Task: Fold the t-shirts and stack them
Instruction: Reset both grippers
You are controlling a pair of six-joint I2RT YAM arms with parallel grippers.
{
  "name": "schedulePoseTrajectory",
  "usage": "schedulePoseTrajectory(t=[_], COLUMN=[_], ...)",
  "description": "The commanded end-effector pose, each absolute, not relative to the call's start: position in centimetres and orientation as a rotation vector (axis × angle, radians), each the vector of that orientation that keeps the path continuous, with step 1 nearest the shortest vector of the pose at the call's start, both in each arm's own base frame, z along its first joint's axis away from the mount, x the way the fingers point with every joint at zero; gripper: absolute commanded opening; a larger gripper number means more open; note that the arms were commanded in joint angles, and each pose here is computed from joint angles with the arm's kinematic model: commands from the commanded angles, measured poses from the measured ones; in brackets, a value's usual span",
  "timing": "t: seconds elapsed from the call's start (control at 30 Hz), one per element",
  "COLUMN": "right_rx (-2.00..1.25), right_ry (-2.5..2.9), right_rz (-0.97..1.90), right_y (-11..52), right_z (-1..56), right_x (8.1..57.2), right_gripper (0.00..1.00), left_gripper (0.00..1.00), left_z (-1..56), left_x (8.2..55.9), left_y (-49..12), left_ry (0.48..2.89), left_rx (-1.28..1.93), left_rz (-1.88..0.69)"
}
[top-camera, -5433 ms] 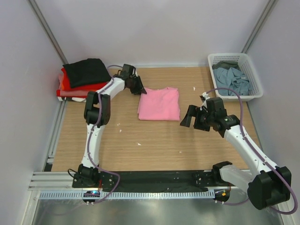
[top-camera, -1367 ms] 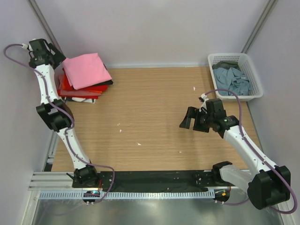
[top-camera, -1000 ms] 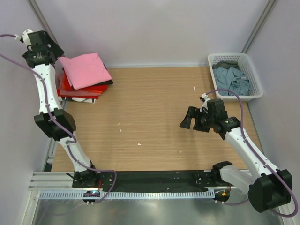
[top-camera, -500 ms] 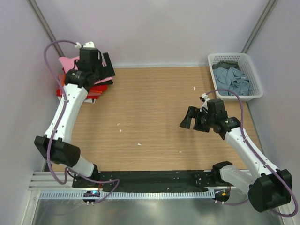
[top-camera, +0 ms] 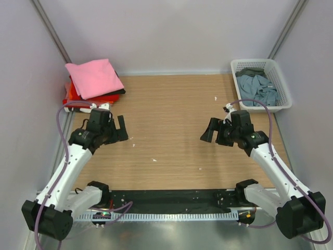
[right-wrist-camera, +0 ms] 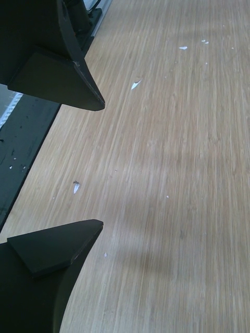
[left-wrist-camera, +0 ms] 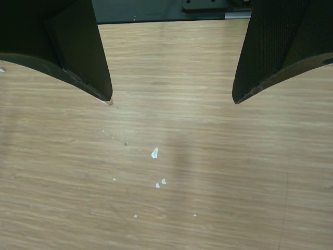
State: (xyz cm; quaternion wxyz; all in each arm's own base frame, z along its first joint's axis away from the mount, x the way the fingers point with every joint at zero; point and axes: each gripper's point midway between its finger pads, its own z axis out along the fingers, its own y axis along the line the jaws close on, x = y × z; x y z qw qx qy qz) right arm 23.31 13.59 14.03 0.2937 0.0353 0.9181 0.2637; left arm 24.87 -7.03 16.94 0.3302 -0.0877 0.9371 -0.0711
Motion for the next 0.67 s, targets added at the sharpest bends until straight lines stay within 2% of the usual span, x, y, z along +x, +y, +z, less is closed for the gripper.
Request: schedulePoseTrajectory(t=[0.0,0.2,0.63], right_rx=[0.102,0.142,0.218], right_ry=[2.424,2.421,2.402], right_rz=[0.672,0.606,0.522], right_y=[13.4,12.6,11.3], right_z=[14.4,14.3,14.4], right_x=[24.1,24.5,24.9], right_gripper=[0.92,0.92,0.92], left_gripper=[0.98,0.98,0.98], left_z=[17.3,18.7,19.9], left_x=[23.8,23.7,23.1], left_y=[-7.6,-8.9,-8.1], left_ry=[2.400,2.328,2.280], left_rx=[-0.219,-0.163,-0.172], left_rz=[-0.259,-0.357,-0.333])
